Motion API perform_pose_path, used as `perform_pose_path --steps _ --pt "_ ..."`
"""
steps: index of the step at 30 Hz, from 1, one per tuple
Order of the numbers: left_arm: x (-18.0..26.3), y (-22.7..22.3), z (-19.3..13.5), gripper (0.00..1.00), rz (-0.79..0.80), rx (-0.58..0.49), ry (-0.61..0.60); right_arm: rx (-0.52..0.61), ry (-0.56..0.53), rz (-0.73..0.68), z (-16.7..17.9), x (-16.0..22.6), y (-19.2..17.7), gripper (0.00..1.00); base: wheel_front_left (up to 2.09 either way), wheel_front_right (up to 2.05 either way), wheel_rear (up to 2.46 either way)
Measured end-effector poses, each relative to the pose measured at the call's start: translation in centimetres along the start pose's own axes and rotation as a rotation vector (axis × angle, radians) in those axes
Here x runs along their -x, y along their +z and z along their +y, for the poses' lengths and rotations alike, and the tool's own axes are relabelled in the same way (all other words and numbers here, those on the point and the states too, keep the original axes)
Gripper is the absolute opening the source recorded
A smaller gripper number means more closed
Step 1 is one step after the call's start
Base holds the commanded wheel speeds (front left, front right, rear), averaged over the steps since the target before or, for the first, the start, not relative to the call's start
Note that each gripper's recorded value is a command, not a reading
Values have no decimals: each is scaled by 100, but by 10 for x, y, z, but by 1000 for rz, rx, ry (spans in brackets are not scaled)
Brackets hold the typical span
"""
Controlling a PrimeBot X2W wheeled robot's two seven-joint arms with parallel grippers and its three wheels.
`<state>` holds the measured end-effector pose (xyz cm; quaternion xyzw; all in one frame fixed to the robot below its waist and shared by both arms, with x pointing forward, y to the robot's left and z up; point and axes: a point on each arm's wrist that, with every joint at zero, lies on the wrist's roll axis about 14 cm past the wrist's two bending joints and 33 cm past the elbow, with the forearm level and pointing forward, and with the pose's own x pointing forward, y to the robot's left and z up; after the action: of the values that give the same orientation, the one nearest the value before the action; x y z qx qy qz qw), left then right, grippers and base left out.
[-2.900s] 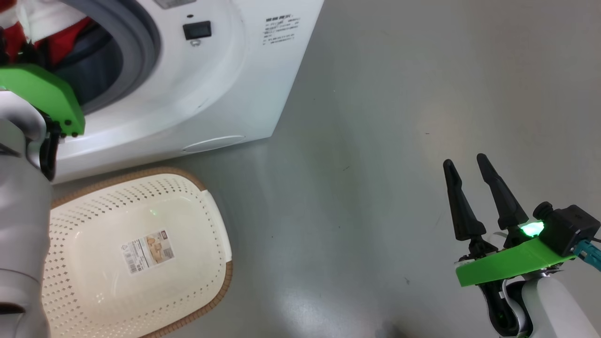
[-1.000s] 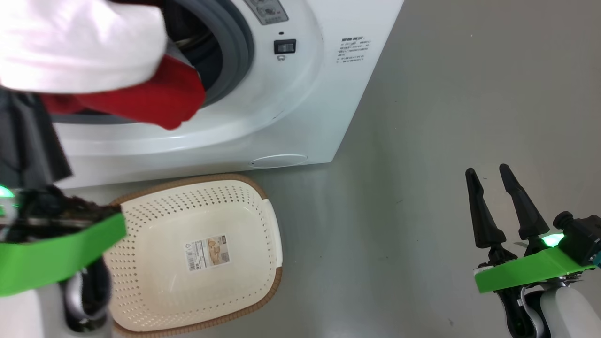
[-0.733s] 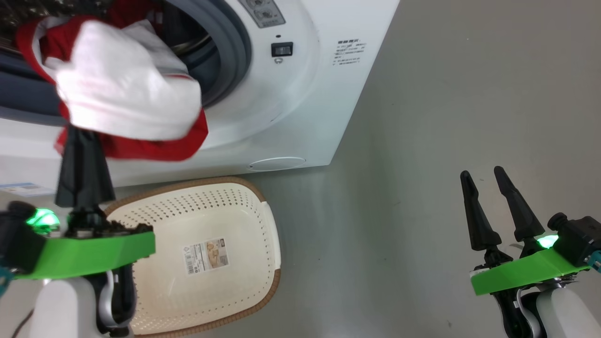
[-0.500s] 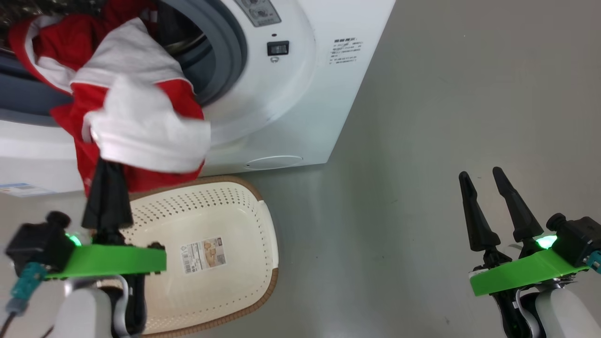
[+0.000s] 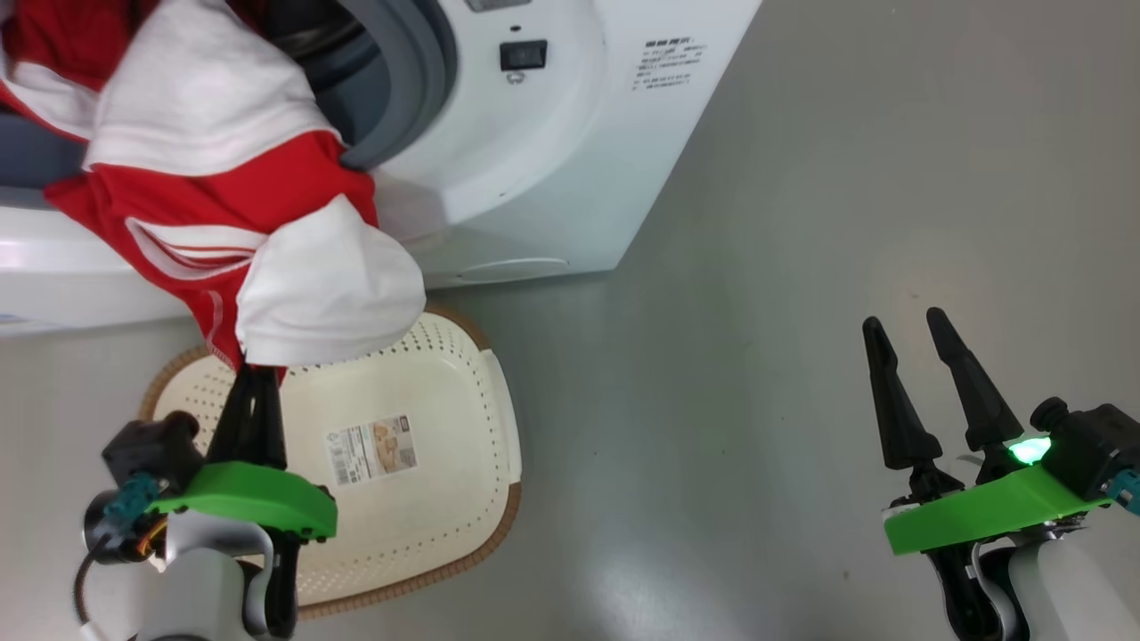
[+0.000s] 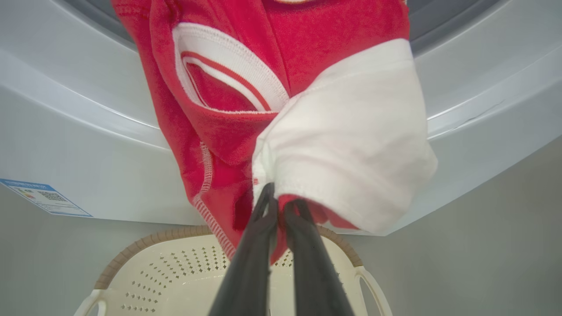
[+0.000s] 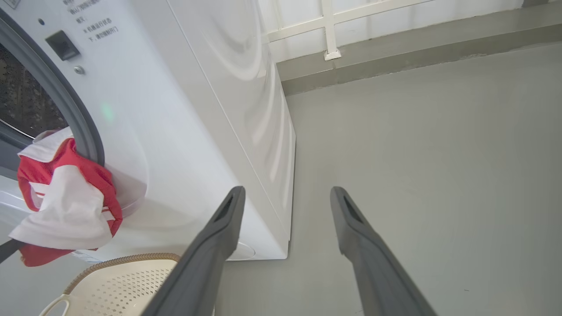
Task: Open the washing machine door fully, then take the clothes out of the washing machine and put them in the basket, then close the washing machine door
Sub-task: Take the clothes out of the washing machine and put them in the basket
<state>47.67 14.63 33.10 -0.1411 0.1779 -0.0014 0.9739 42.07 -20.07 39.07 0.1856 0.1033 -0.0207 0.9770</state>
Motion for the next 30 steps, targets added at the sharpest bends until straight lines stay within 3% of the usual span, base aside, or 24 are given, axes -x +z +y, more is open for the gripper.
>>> perform_pose_path --steps 4,14,17,19,23,24,25,26,30 --pt "-6 -28 2 6 88 -24 5 1 -8 12 -3 -6 -5 100 0 0 0" --pt "-29 -61 -3 4 190 -46 -19 8 -26 28 -12 -18 -15 100 0 0 0" --pt "-33 -68 -1 10 210 -50 -14 9 -28 31 -13 -20 -16 100 0 0 0" --pt "-37 -68 -1 18 215 -48 -10 9 -30 36 -14 -21 -18 100 0 0 0" --pt "-43 -67 0 46 216 -46 -5 8 -29 40 -14 -23 -21 100 0 0 0" --pt "-44 -67 0 59 214 -46 -5 8 -27 37 -14 -24 -20 100 0 0 0" --pt "-44 -66 0 83 212 -45 -4 9 -24 32 -13 -26 -18 100 0 0 0" --pt "-44 -65 0 100 210 -46 -4 9 -21 27 -12 -27 -17 100 0 0 0" --pt "-46 -56 0 100 184 -37 -4 8 -18 19 -11 -28 -14 100 0 0 0"
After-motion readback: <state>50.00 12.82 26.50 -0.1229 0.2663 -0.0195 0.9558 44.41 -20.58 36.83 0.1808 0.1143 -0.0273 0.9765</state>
